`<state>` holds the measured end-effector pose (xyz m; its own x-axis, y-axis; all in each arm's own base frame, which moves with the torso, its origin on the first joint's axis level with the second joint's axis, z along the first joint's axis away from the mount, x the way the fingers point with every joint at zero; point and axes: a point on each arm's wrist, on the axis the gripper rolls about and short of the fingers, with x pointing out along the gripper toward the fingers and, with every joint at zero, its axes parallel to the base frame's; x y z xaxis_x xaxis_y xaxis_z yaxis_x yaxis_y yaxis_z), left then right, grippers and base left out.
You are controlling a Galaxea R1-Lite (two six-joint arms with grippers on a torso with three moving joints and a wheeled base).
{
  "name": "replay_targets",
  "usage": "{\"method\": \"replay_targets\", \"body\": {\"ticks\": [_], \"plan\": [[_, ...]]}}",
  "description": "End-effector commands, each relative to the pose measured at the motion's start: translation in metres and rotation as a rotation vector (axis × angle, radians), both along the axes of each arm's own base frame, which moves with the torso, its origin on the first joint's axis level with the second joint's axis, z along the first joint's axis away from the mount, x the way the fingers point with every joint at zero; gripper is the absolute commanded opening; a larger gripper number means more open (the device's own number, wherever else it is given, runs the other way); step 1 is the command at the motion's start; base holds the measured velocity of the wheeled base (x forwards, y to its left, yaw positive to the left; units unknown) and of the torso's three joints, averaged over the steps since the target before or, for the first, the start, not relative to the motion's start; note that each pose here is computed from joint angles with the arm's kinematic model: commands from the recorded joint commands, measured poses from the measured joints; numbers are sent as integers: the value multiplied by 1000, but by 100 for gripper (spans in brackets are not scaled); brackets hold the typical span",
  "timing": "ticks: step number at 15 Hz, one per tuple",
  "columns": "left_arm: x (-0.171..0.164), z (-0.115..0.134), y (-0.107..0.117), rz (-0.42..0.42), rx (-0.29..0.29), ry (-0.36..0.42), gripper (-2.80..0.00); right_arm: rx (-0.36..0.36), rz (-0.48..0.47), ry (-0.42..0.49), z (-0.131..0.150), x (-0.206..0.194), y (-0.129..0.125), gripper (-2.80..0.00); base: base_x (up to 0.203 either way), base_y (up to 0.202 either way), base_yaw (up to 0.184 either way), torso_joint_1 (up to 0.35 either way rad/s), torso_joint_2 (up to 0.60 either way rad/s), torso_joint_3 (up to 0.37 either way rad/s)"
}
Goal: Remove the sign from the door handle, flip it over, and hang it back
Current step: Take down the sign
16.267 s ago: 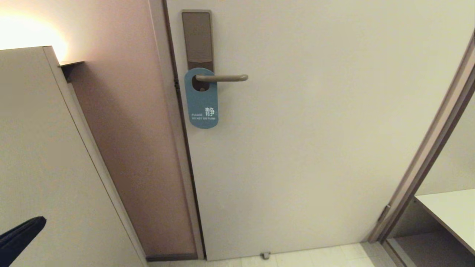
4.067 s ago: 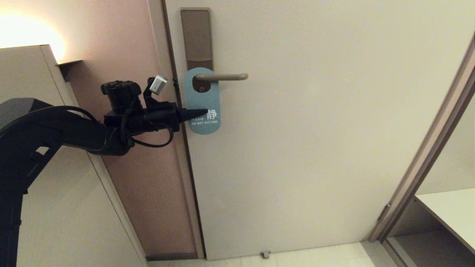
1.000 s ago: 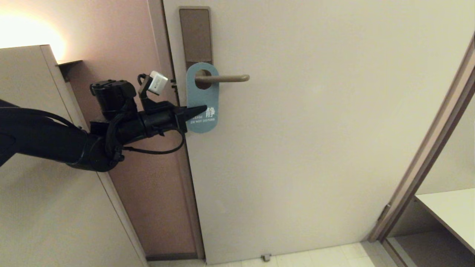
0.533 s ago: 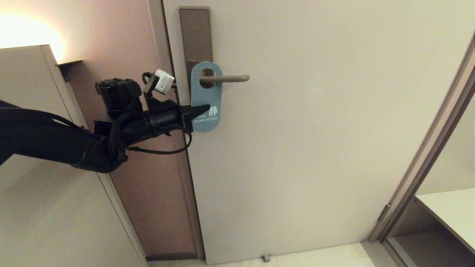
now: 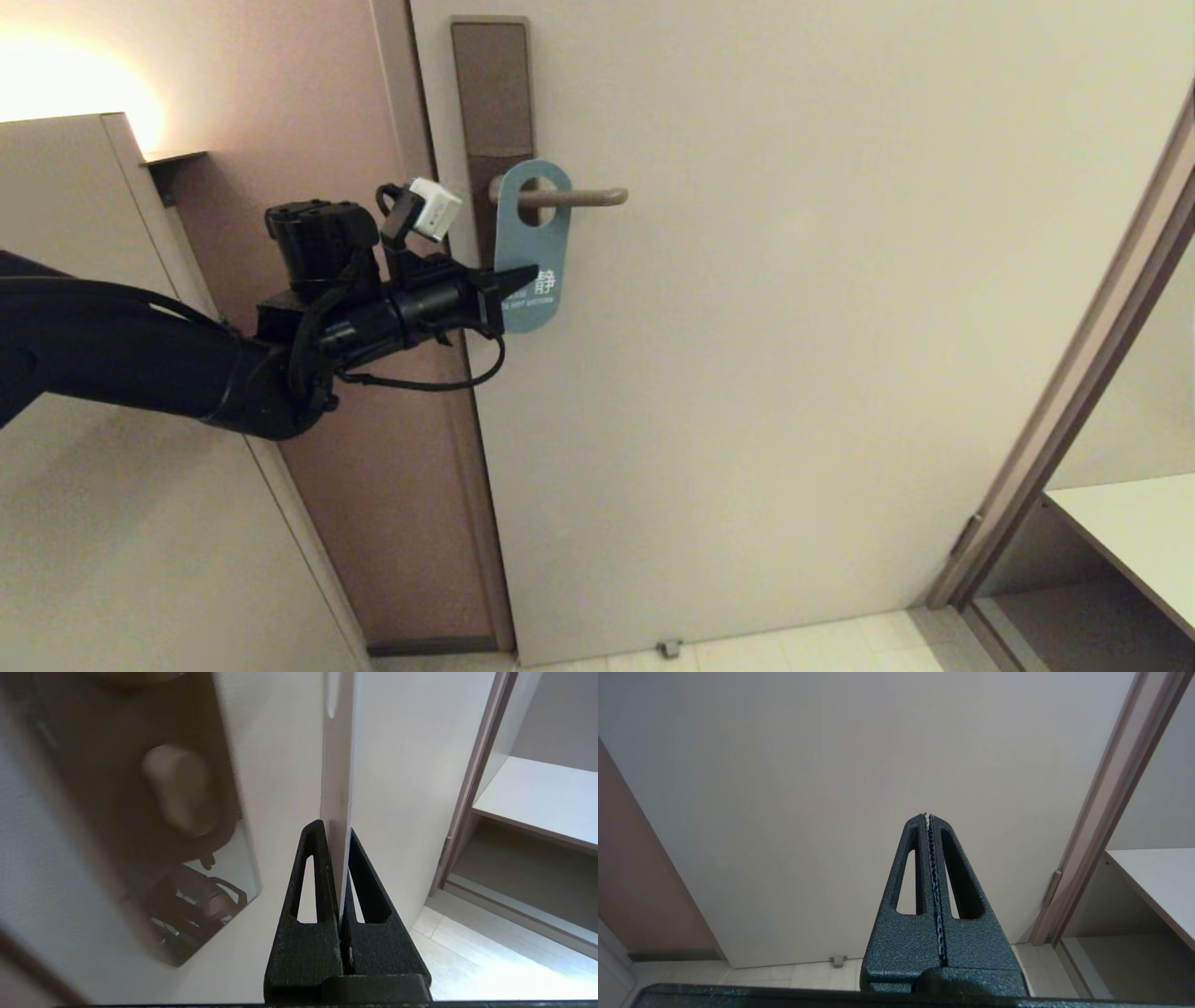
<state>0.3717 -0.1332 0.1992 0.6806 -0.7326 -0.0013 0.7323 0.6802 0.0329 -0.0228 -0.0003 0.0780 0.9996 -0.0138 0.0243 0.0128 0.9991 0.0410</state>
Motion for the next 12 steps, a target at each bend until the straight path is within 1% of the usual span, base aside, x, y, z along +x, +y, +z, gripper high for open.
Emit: {"method": "replay_targets", "body": {"ticks": [1, 4, 7, 12], "plan": [[-3, 1, -7, -4, -2, -7, -280, 1, 1, 0, 0, 0, 0, -280, 0, 0, 0, 0, 0, 0], [-5, 1, -16, 42, -2, -8, -280, 1, 0, 0, 0, 0, 0, -280, 0, 0, 0, 0, 0, 0], [-6, 2, -18, 89, -2, -12, -280, 1, 0, 0, 0, 0, 0, -280, 0, 0, 0, 0, 0, 0], [-5, -2, -25, 141, 0, -7, -280, 2, 0, 0, 0, 0, 0, -280, 0, 0, 0, 0, 0, 0]]}}
